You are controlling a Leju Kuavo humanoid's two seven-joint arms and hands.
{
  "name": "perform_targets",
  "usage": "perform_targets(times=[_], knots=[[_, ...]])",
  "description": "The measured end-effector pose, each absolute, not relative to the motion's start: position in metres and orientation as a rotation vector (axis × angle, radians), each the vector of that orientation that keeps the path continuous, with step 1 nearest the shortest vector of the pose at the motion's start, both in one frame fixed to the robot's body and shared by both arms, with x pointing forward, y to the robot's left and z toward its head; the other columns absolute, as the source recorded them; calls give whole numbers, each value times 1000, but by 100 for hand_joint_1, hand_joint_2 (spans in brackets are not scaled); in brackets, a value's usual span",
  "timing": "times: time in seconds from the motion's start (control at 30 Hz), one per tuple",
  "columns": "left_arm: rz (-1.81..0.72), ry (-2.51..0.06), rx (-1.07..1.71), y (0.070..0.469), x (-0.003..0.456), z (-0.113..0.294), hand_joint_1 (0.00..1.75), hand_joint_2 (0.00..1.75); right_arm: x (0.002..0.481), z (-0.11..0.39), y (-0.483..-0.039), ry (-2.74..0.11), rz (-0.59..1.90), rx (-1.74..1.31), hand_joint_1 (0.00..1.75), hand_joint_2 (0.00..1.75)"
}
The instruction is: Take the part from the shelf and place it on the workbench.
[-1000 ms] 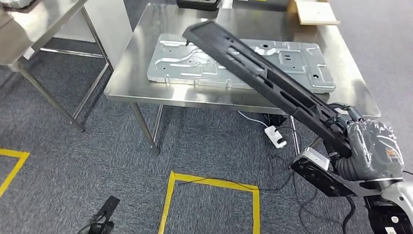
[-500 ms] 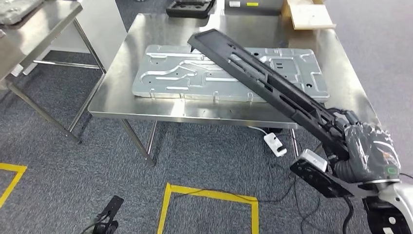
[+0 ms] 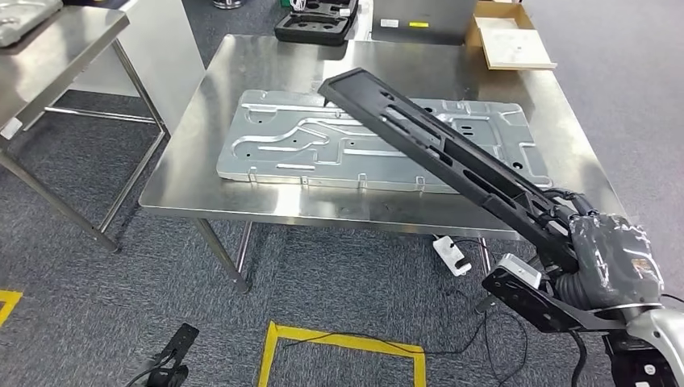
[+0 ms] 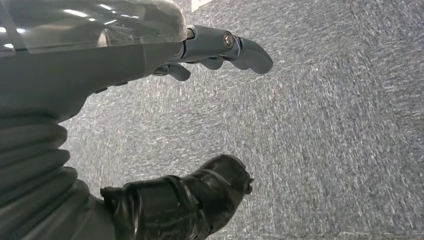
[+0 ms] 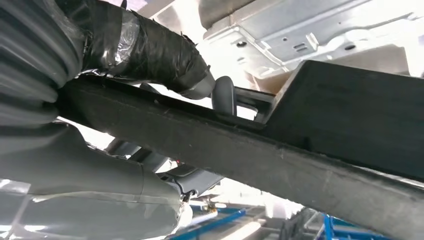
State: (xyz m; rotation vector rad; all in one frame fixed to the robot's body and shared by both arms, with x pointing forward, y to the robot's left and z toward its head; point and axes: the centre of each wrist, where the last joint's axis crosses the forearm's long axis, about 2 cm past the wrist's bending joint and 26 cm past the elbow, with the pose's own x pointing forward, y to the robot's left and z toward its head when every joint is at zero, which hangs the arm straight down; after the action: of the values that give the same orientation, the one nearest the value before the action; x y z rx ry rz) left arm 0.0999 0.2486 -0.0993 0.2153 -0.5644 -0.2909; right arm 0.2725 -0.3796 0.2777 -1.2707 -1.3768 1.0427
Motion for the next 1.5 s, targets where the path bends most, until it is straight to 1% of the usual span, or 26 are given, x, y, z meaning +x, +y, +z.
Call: perform_targets(times=[0.23, 0.77, 1.17, 1.5], knots=[[-289, -564, 219, 249, 99, -99, 0, 175, 272, 266, -389, -1313, 1049, -1240, 175, 175], [-284, -562, 237, 251, 99, -99, 0, 175, 272, 234, -437, -1036, 1048, -1215, 175, 175], [-289, -562, 238, 252, 104, -98, 0, 175, 273, 225, -474, -861, 1056, -1235, 175, 175], [-288, -566, 236, 249, 107, -98, 0, 175, 273, 224, -486, -815, 1041, -1252, 175, 175]])
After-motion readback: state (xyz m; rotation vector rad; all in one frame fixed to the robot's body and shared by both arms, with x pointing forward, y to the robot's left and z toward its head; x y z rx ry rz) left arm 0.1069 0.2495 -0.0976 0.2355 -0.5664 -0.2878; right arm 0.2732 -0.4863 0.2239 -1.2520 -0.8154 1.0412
